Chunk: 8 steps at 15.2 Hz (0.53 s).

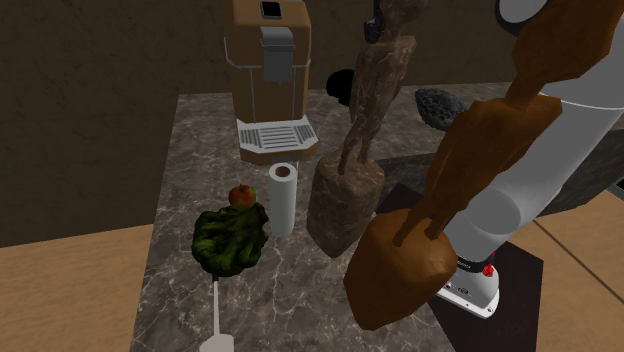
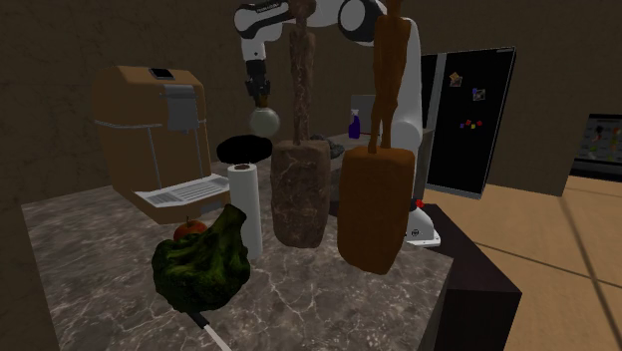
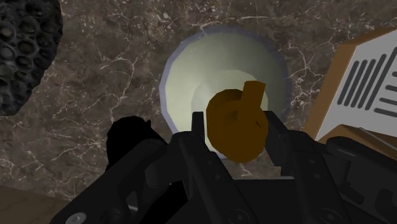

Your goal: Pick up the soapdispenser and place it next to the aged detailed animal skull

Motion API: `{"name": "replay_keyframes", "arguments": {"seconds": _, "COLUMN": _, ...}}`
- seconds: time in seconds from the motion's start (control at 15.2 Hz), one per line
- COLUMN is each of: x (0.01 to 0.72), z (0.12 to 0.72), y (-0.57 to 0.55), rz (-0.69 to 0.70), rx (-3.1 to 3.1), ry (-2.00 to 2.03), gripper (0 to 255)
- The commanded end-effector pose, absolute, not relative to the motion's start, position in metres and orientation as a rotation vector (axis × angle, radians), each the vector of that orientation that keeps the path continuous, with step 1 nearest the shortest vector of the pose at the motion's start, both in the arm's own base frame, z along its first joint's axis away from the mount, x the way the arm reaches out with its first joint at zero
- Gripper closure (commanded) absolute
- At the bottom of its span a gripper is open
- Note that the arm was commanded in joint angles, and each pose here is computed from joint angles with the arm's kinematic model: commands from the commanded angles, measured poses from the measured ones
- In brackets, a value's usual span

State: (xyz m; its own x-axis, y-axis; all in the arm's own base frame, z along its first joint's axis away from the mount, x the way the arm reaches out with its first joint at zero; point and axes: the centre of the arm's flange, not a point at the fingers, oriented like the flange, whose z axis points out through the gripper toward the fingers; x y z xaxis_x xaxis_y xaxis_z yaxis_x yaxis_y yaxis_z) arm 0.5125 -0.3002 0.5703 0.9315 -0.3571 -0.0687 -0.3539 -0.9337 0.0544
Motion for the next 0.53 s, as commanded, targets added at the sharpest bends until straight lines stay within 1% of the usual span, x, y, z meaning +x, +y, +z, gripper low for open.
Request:
{"name": "replay_keyframes", "arguments": {"seconds": 0.0, "x": 0.51, "z": 0.559, "y": -0.299, "rz": -0.118, "rx": 3.047, "ry": -0.561, "gripper": 255}}
{"name": "replay_keyframes", "arguments": {"seconds": 0.46, "x": 0.51, "z": 0.522, "y": -0.299, "rz": -0.118, "rx": 3.047, "ry": -0.561, "gripper": 255}}
